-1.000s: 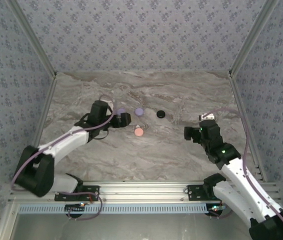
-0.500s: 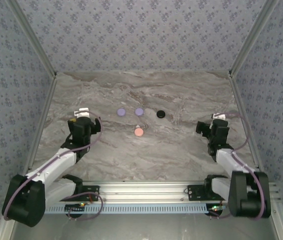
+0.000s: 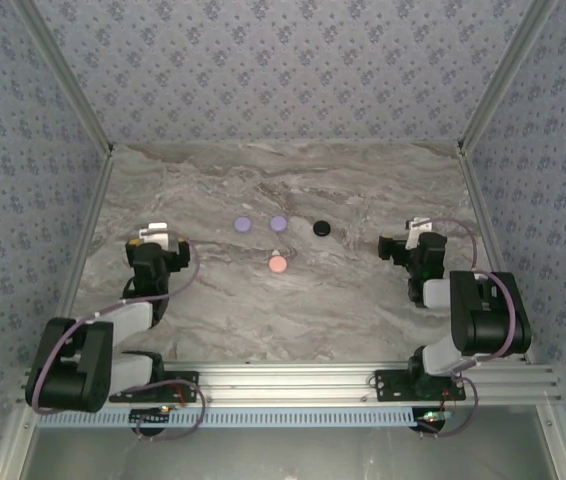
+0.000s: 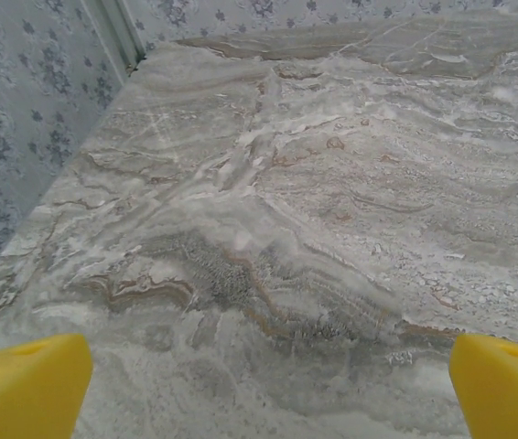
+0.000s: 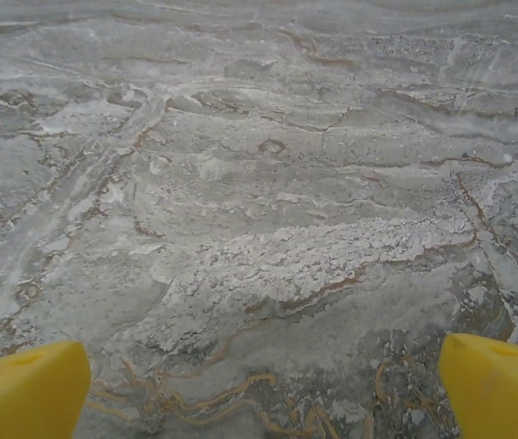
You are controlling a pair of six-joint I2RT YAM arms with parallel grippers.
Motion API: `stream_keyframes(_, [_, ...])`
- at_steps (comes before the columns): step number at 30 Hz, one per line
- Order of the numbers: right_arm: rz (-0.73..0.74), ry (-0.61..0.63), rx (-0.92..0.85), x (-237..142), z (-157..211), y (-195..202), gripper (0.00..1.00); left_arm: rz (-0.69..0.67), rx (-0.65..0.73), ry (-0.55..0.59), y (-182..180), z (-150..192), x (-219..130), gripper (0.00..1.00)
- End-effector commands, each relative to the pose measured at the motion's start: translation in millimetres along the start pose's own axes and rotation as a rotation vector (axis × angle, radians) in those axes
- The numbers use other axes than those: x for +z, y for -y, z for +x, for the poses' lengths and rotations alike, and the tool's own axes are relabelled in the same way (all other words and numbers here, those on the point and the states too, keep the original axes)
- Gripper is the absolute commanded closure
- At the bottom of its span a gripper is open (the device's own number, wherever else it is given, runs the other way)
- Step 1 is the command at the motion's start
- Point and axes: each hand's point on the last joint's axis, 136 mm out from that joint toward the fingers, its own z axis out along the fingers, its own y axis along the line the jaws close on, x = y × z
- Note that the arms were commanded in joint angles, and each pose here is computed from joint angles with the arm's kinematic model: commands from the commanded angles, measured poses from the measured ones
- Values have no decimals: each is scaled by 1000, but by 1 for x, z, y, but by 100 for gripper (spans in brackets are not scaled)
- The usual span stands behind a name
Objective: Insert the wireless bluetooth earbuds into the charging case
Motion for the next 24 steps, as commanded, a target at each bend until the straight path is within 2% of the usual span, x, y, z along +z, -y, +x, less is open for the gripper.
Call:
stream_keyframes(1, [15, 63, -9, 5, -26, 4, 0, 90, -21, 133, 10, -31, 8, 1])
stream_keyframes(8, [28, 60, -21, 5, -26, 4, 0, 91, -47, 17, 10, -8, 49, 1])
stream_keyframes(9, [29, 59, -24, 6, -26, 3, 0, 101, -68, -28, 6, -4, 52, 1])
stream_keyframes(11, [32, 59, -26, 6, -26, 3, 0, 108, -104, -27, 1, -5, 54, 1])
stream_keyframes(24, [32, 58, -28, 6, -26, 3, 0, 102, -100, -26, 1, -5, 54, 1])
